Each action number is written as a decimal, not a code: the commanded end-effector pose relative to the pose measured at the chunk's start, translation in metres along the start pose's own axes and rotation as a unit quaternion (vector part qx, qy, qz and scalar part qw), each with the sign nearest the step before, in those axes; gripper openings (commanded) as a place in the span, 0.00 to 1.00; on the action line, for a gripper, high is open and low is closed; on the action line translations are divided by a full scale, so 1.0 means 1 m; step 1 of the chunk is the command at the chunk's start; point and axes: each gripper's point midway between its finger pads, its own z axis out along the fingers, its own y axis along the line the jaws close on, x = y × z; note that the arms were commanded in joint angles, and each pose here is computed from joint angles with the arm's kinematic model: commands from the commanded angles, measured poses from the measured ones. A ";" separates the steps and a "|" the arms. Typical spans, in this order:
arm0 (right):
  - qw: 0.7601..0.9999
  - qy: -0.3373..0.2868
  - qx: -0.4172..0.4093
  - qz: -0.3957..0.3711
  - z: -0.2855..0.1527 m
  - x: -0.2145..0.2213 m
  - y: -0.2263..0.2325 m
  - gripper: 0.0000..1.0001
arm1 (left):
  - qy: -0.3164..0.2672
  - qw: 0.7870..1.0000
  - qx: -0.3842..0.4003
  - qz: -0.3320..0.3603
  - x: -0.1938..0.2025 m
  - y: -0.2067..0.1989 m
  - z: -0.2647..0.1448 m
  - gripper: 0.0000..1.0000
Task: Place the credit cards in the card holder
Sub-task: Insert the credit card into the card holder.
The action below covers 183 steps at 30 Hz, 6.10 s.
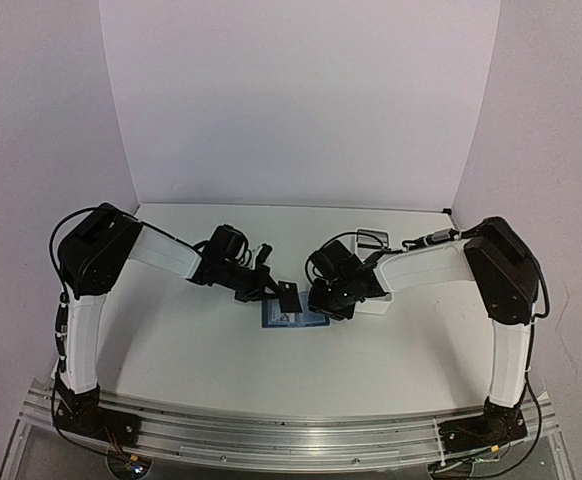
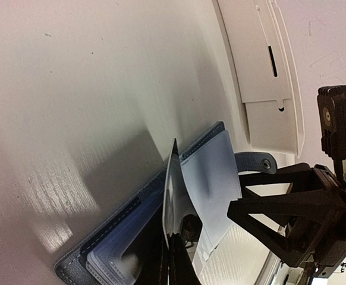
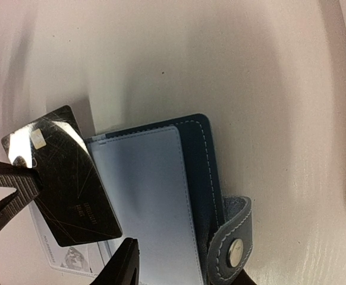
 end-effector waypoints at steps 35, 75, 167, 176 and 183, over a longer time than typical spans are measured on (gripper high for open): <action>0.998 0.054 0.018 0.010 0.013 0.033 -0.023 0.35 | -0.081 0.990 -0.024 0.116 -0.028 -0.017 -0.018 0.00; 0.997 0.072 0.007 0.018 0.023 0.045 -0.029 0.34 | -0.028 0.997 0.038 -0.066 0.026 -0.004 0.003 0.00; 0.999 0.018 -0.030 -0.026 -0.028 -0.004 0.007 0.36 | 0.085 0.996 0.005 0.022 -0.039 -0.069 -0.042 0.66; 0.998 0.027 -0.049 -0.033 -0.016 -0.010 0.026 0.29 | 0.086 0.993 -0.072 -0.042 0.000 -0.013 -0.053 0.67; 0.999 0.023 -0.031 -0.030 -0.006 -0.010 0.019 0.34 | 0.081 0.993 -0.071 -0.049 0.008 0.005 -0.038 0.55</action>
